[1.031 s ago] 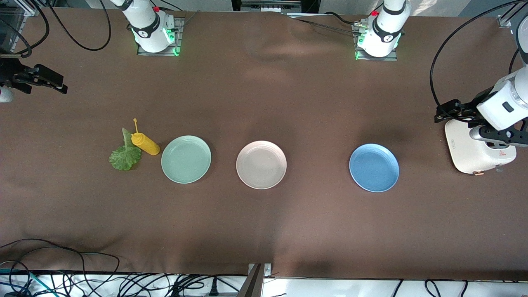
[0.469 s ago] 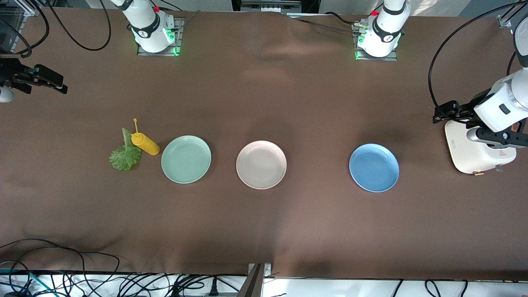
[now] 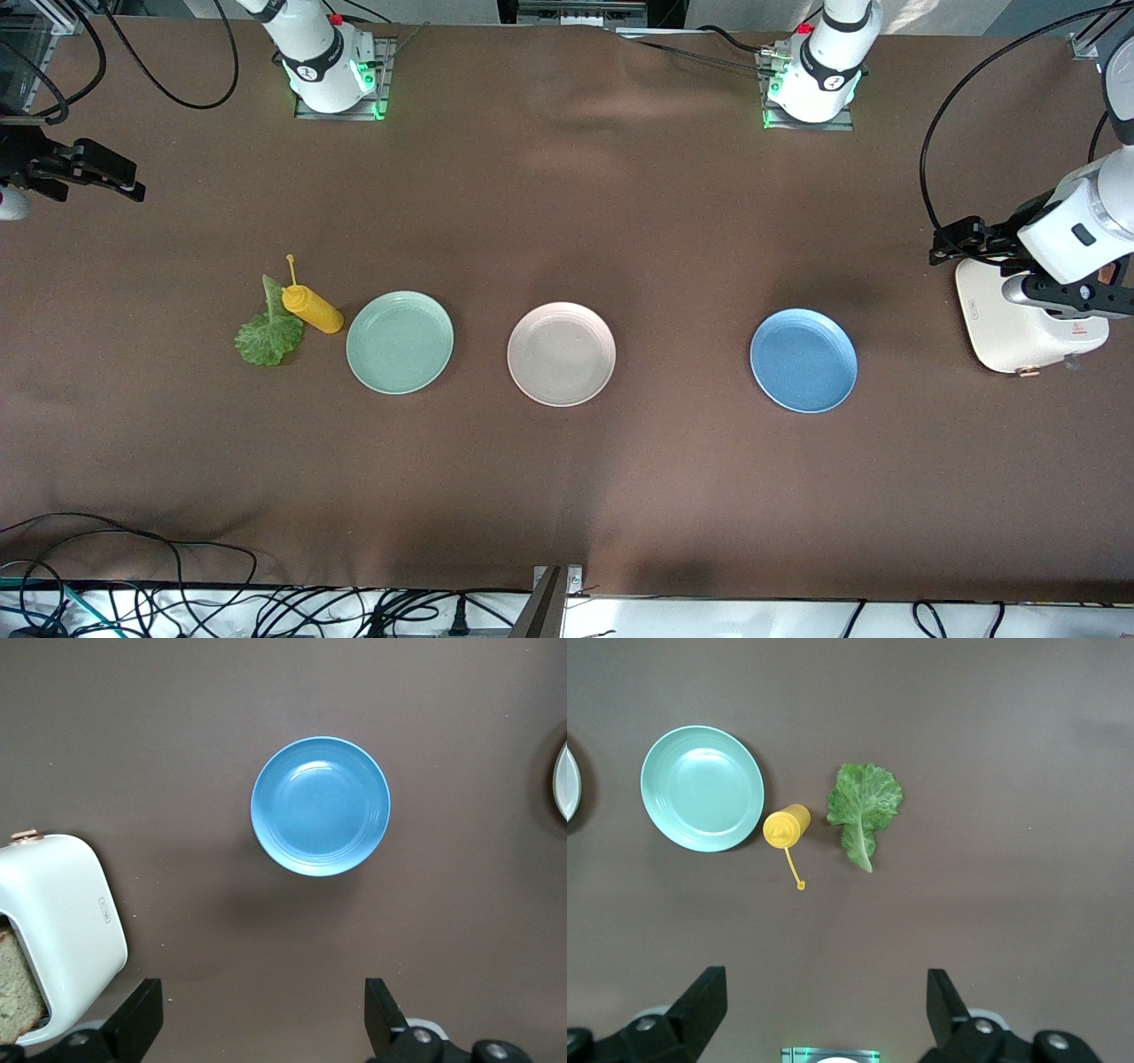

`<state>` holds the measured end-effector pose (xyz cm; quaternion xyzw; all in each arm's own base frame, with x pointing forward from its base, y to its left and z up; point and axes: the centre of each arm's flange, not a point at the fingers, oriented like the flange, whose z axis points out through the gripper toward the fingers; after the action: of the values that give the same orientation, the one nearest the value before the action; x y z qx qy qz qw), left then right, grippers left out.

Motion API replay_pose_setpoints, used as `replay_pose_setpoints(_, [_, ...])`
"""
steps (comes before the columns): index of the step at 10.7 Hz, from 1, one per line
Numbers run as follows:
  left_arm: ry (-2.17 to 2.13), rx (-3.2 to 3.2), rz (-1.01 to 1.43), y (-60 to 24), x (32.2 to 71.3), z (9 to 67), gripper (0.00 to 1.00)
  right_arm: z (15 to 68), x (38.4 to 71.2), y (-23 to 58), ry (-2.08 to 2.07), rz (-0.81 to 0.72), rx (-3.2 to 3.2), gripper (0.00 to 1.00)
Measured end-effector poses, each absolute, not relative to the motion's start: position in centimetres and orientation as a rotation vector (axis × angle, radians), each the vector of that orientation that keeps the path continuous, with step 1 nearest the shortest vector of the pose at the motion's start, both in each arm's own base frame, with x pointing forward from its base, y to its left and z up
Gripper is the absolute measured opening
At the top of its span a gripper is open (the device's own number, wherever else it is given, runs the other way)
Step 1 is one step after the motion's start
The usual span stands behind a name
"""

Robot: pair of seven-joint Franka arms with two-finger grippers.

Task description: Make sandwich on beige plate with both arms

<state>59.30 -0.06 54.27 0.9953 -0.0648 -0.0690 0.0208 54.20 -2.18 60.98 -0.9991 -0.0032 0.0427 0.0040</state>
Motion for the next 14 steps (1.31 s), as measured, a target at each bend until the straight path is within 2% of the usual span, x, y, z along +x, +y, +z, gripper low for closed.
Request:
replay_pose_setpoints(7, [-0.188,3.085,-0.224,0.4,59.4,53.9,1.0,61.0,54.2,-2.2,-0.01,0.134,-3.131,1.0])
replay_pose_setpoints(14, [-0.1,3.161,-0.408,8.5,59.0,48.7,1.0,61.0,54.2,-2.2,-0.01,0.135,-3.131,1.0])
